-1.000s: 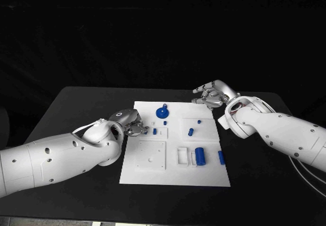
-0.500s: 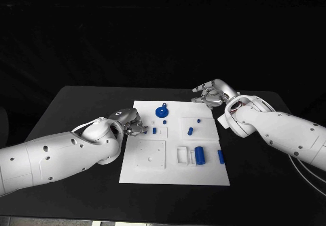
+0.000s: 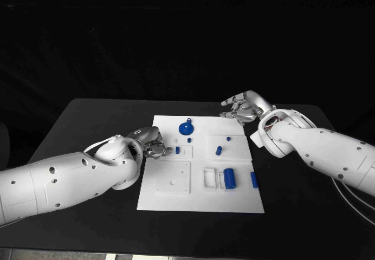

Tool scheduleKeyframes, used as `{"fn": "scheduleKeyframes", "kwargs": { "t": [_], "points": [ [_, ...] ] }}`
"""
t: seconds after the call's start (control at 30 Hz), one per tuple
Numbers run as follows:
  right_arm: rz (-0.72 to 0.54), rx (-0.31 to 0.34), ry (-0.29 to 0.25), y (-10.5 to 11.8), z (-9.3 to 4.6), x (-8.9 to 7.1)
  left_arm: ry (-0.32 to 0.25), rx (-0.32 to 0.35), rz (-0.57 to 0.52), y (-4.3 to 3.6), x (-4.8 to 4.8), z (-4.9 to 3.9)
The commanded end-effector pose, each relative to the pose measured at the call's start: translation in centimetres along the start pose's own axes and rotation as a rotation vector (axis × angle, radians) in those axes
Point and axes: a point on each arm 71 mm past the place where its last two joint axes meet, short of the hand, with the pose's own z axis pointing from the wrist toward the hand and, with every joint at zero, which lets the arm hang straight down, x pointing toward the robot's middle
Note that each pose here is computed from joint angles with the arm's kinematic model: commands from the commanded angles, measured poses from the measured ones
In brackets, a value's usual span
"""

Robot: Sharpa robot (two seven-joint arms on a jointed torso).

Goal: Assemble the parts on the task board

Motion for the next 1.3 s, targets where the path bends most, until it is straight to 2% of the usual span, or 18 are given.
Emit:
{"fn": "scheduleKeyframes", "kwargs": {
  "t": [0.03, 0.4, 0.77, 1.3],
  "points": [
    [-0.002, -0.011, 0.006, 0.1, 0.0, 0.1, 0.126, -0.044, 0.012, 0.67, 1.99, -0.2],
    [-0.002, -0.01, 0.005, 0.1, 0.0, 0.0, 0.105, -0.064, 0.013, 0.91, 1.75, 0.37],
    [-0.002, -0.009, 0.003, 0.1, 0.0, 0.0, 0.074, -0.076, 0.011, 1.2, 0.6, 0.74],
    [-0.002, -0.009, 0.002, 0.0, 0.0, 0.0, 0.089, -0.102, 0.003, 1.7, 0.19, 0.73]
  ]
}}
